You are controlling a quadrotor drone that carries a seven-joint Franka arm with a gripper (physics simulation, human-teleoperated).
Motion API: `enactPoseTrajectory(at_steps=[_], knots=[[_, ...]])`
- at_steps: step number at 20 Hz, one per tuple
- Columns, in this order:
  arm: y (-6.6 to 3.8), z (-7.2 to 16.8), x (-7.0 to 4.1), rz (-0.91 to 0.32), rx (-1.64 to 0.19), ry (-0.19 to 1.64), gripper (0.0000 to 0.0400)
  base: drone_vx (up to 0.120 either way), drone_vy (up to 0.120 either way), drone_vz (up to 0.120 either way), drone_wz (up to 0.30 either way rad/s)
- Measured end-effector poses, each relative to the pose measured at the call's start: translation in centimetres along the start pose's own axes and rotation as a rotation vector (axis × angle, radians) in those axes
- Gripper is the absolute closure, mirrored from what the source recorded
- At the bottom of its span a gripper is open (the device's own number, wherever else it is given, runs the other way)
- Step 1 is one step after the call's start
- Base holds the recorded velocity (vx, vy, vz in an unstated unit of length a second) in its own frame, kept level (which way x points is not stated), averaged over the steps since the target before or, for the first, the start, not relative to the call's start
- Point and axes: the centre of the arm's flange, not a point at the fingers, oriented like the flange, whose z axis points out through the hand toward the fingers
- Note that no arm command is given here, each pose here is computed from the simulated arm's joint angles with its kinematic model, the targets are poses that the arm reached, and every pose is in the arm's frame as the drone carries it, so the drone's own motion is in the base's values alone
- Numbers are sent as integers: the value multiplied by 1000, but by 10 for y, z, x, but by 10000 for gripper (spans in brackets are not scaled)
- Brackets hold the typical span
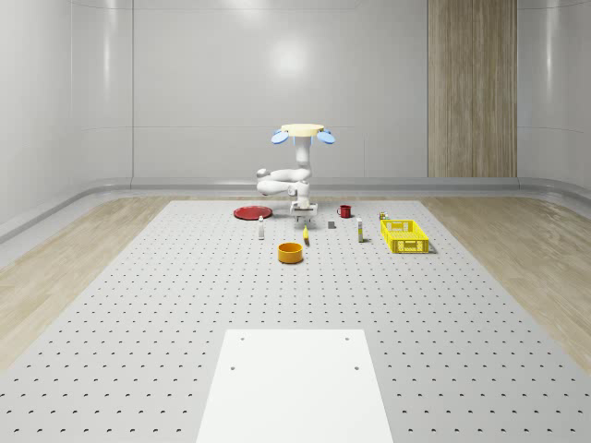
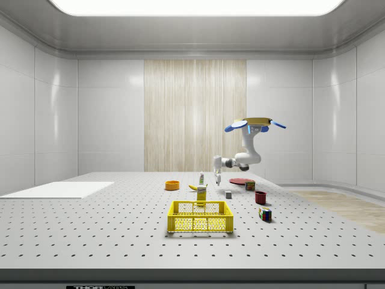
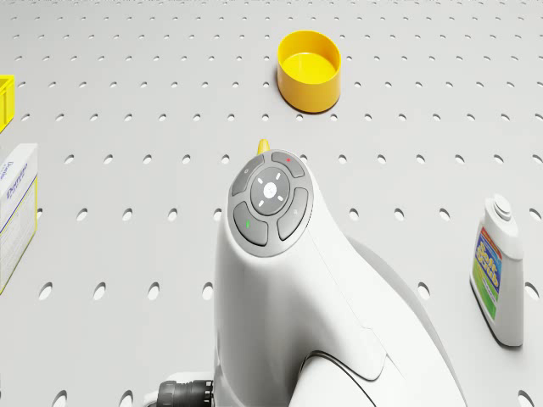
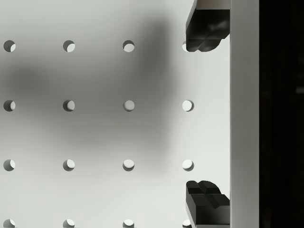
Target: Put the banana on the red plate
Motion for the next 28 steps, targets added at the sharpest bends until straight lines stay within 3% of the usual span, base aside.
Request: enactPoseTrajectory(at_steps=[21,28], knots=[[0,0,0,0,0,0,0,120,6,0,0],[0,0,0,0,0,0,0,120,0,-74,0]])
